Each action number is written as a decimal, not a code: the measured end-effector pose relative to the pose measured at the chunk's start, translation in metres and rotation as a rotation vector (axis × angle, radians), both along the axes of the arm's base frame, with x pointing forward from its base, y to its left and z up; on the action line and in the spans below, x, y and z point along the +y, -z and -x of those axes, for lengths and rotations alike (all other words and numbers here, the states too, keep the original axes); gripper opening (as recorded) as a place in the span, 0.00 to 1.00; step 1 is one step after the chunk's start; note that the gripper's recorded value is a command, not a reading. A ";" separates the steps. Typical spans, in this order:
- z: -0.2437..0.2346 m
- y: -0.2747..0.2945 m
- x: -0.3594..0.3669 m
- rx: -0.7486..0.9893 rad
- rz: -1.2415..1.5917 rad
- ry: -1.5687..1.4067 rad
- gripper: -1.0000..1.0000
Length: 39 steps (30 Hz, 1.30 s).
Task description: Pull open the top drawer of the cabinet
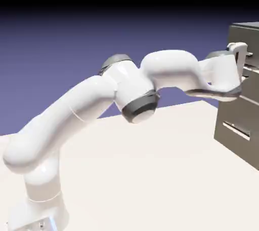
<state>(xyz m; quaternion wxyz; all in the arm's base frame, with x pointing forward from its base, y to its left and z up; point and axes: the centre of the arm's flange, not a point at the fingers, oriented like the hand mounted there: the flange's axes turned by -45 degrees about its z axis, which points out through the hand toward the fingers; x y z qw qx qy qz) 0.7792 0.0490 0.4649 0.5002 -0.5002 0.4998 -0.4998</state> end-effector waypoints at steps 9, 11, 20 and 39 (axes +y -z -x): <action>0.033 0.000 0.000 -0.001 0.000 0.000 0.00; 0.044 0.000 0.000 -0.001 0.000 0.000 0.00; 0.095 0.005 0.003 0.006 0.003 -0.001 0.00; 0.206 0.000 0.001 -0.002 0.004 -0.003 0.00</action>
